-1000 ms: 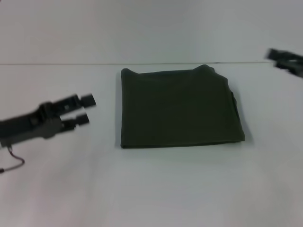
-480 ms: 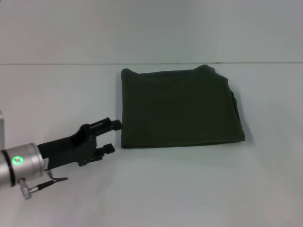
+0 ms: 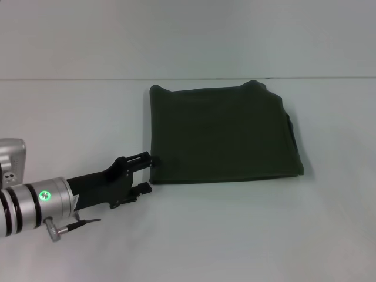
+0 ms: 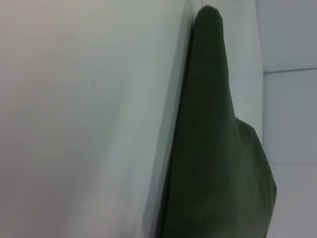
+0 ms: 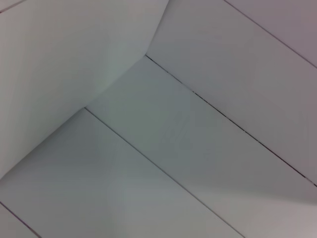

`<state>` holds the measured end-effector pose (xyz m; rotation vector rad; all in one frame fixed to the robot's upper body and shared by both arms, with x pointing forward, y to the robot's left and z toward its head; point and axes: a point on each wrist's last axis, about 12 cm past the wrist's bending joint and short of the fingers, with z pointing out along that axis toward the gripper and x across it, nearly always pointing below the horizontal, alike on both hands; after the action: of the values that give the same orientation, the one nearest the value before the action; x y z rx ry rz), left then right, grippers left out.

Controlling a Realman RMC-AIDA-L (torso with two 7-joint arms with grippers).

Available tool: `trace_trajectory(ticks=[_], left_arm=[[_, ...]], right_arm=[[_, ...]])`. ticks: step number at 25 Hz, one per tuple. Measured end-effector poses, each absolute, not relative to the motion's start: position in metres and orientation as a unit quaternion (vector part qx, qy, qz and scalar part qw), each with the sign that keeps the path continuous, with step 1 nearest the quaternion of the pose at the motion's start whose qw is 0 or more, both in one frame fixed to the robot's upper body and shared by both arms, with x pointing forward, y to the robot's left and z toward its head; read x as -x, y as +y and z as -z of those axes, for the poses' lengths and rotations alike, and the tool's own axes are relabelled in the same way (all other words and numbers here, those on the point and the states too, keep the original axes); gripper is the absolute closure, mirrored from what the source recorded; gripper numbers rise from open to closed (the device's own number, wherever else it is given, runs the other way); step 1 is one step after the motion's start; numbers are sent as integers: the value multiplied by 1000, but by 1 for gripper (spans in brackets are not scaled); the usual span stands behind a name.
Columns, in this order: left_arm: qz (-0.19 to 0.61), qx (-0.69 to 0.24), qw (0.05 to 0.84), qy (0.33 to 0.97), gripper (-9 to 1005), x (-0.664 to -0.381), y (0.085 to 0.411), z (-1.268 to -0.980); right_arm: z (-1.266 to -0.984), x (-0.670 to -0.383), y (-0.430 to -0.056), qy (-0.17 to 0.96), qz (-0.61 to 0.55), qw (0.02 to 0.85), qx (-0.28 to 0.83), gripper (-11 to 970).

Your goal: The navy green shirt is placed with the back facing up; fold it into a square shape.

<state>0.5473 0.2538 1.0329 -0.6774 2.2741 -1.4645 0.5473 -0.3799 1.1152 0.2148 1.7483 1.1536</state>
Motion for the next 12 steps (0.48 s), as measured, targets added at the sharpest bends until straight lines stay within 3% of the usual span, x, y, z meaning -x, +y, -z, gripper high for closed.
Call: trace_trajectory(ticks=[12], left_arm=[[496,249,184,811,199,-556,247,-1029]], right_arm=[[-1112,-544,-381,723,-472,497,-91,168]])
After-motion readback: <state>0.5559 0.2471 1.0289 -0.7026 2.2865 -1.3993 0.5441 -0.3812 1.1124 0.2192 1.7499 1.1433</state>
